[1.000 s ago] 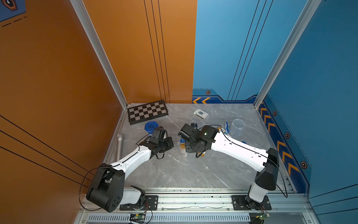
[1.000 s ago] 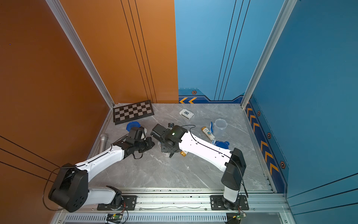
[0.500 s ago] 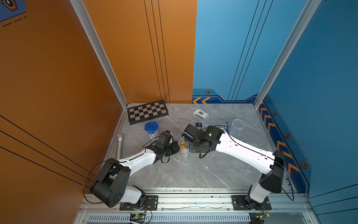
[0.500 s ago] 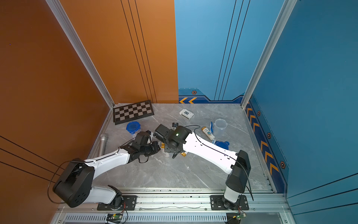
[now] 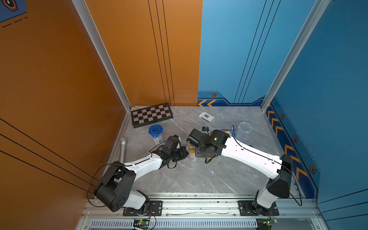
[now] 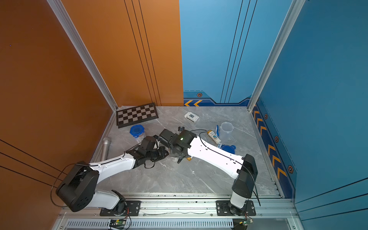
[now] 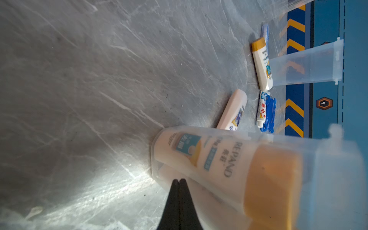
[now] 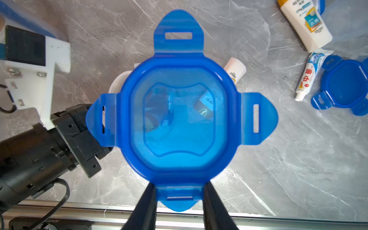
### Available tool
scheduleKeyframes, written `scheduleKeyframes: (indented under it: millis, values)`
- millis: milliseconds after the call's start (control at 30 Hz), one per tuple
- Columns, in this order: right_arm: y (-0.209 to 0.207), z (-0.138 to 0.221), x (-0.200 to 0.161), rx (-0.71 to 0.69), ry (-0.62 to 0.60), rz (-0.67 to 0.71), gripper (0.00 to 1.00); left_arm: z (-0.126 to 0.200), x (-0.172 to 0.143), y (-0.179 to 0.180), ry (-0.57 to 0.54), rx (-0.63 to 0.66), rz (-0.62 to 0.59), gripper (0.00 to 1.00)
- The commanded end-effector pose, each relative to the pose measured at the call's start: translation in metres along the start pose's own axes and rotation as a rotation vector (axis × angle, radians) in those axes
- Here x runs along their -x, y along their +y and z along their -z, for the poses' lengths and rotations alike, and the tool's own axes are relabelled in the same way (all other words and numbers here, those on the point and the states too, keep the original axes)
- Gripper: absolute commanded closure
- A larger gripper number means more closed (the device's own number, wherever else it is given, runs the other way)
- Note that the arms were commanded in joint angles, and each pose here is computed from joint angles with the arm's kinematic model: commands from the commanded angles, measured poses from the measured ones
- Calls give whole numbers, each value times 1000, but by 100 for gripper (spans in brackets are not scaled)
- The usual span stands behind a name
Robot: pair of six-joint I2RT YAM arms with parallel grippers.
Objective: Pack away toiletry kits
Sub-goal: Adjust the container at the center of the board, then close the lid on the container.
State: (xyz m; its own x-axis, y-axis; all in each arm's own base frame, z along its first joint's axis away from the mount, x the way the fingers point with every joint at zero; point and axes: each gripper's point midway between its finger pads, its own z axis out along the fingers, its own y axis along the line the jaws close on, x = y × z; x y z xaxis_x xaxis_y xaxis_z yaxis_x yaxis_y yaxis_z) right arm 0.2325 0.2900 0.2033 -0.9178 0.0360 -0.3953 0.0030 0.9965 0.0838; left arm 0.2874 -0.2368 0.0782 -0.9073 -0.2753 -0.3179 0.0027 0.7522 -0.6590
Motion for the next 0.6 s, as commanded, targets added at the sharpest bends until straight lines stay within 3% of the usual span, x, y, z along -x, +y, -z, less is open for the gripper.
scheduleKeyframes:
  millis: [0, 267, 400, 567]
  values:
    - [-14, 8, 0, -40, -31, -14, 78, -4, -10, -11, 48, -43, -5, 100]
    - [3, 7, -5, -24, -12, 41, 78, 13, -12, -8, 55, -74, 9, 100]
    - [15, -2, -8, -30, 21, 99, 78, 39, -23, 1, 61, -39, -17, 100]
    - [17, -16, -10, -48, 57, 139, 79, 75, -12, 6, 2, -11, -22, 100]
